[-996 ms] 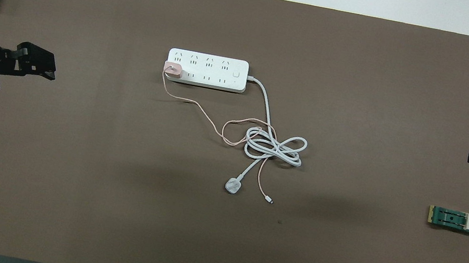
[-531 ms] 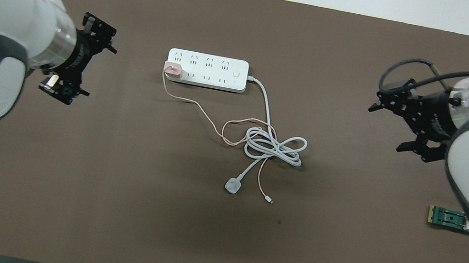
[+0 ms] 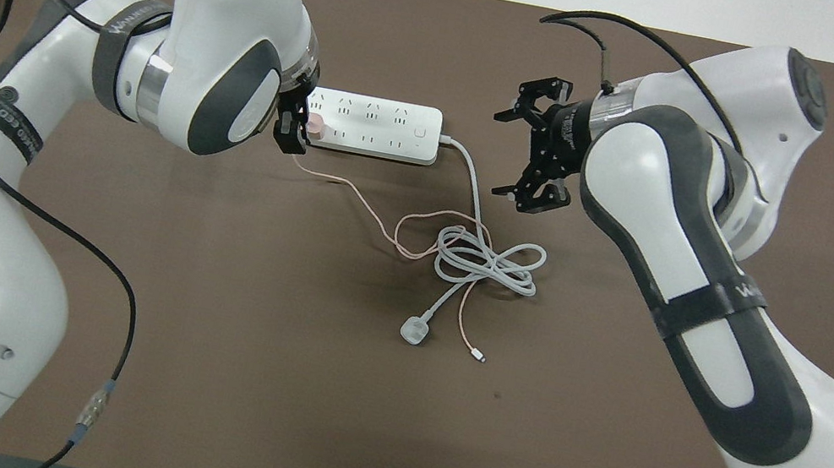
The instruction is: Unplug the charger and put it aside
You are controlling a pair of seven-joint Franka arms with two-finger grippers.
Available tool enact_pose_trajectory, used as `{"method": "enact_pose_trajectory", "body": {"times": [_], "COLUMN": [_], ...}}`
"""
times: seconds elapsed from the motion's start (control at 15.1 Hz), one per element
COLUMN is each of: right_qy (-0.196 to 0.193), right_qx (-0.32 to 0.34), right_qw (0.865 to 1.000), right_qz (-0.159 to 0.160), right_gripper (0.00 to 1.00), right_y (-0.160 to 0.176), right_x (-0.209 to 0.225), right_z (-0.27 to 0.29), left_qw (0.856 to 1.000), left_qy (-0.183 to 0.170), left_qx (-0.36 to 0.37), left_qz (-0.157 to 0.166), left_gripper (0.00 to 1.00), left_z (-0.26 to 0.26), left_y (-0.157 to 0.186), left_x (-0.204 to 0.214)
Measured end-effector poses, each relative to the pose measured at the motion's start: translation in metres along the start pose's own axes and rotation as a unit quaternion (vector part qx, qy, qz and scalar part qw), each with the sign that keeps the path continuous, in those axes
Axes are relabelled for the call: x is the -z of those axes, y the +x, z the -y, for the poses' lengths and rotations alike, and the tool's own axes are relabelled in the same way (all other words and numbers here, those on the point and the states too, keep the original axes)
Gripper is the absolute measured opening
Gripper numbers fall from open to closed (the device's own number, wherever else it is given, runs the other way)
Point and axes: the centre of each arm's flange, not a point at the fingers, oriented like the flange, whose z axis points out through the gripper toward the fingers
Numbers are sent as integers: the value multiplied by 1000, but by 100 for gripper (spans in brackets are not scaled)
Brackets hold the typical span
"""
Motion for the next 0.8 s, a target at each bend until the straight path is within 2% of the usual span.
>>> {"method": "enact_pose_trajectory", "body": {"times": [0.13,0.33,0.53,0.8], "right_qy": [3,14,8,4], "right_qx": [-18,-55,-87,-87], "right_qw": [1000,996,994,994], "right_qz": [19,64,70,72], "right_gripper": [100,100,100,100], "right_y": [3,4,6,2], "right_x": [-34,-58,-88,-122], "right_z": [7,19,36,49], "left_qw": [1000,1000,1000,1000], "left_qy": [3,1,3,9], "left_qx": [-1,0,-1,-5], "left_qz": [-2,-2,-3,-6], "left_gripper": [100,100,100,100], "left_z": [-3,-4,-2,4], "left_y": [-2,-1,-2,-5], "left_x": [-9,-7,-10,-27]}}
